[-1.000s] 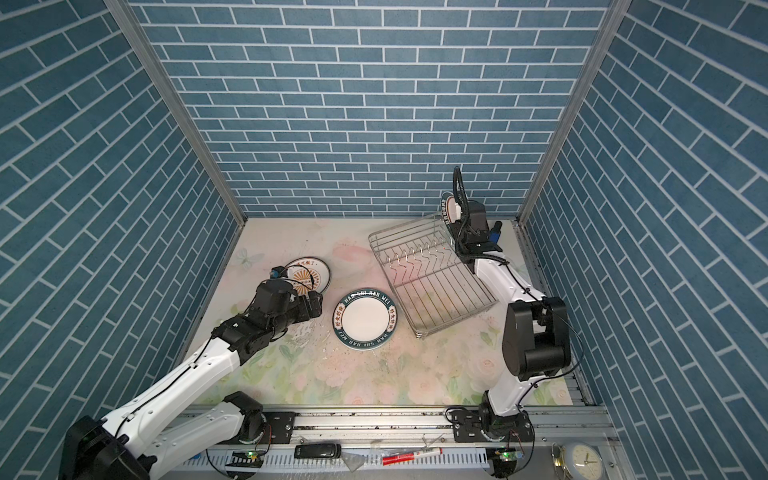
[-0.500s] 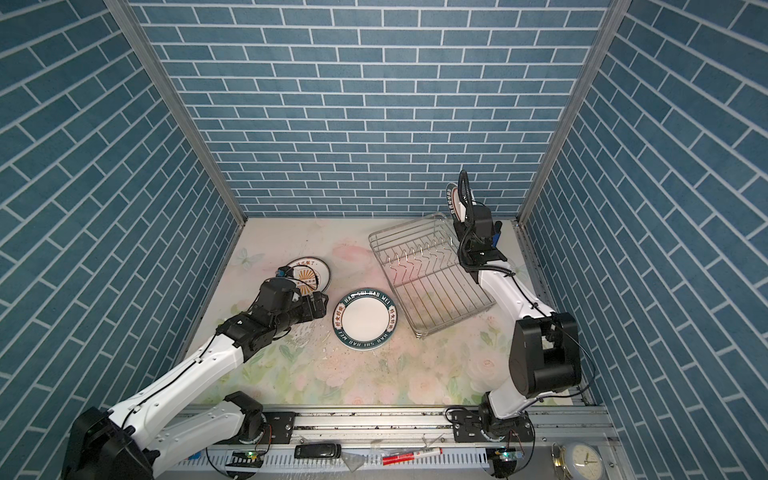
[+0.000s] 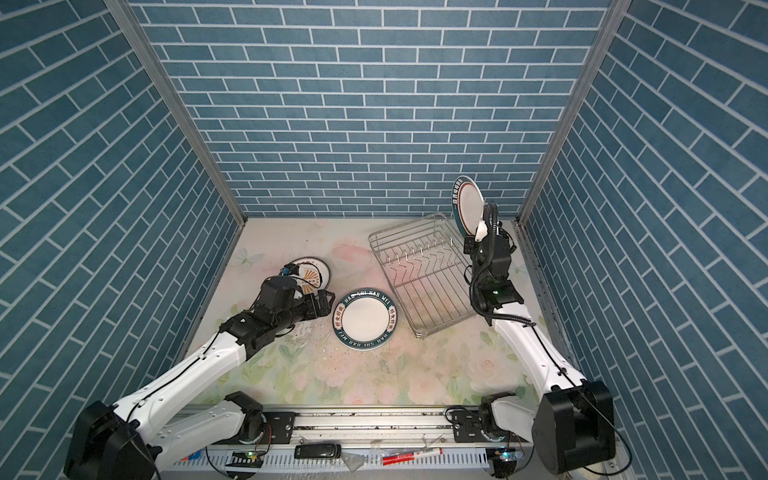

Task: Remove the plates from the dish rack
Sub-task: 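Lift the red-rimmed plate up out of the rack with the right gripper, then carry the plate toward the left gripper while the left gripper reaches for its rim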

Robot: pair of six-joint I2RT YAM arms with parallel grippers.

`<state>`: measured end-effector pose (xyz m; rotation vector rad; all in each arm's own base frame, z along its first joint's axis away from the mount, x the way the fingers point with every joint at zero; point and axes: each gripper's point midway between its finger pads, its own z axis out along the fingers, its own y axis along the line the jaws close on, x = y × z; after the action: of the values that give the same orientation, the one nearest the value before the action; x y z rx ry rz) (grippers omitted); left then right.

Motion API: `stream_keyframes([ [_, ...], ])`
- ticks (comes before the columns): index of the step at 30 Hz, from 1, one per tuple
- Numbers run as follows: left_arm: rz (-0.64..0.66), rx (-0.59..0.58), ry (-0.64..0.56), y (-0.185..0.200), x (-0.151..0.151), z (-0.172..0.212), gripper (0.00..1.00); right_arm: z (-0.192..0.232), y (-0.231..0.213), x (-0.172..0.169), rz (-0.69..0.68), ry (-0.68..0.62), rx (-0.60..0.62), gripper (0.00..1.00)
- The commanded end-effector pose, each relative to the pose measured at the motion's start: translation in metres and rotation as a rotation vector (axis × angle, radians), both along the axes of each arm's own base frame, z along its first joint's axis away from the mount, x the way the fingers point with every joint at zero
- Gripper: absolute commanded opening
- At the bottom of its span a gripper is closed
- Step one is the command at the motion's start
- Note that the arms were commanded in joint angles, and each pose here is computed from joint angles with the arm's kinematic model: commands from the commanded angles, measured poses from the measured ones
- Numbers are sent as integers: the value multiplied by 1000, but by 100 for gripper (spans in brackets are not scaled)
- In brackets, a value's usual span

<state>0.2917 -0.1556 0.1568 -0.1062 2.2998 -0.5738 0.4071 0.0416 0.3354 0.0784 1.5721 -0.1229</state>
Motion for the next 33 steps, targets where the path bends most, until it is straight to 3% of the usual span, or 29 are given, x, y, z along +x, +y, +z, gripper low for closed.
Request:
stream_keyframes([
  [1,-29,-24,-41,-6,3,14,99,3,-5,-5,11,-94,267,0],
  [14,-3,-27,-64,3,-4,18,99,-49,26,14,198,79,785,0],
  [18,20,4,-63,12,-9,16,99,-59,54,30,317,151,928,0],
  [27,54,59,-48,29,-16,7,99,-52,137,53,615,359,1095,0],
  [33,43,41,-91,33,-23,16,99,-67,187,43,664,663,1185,0],
])
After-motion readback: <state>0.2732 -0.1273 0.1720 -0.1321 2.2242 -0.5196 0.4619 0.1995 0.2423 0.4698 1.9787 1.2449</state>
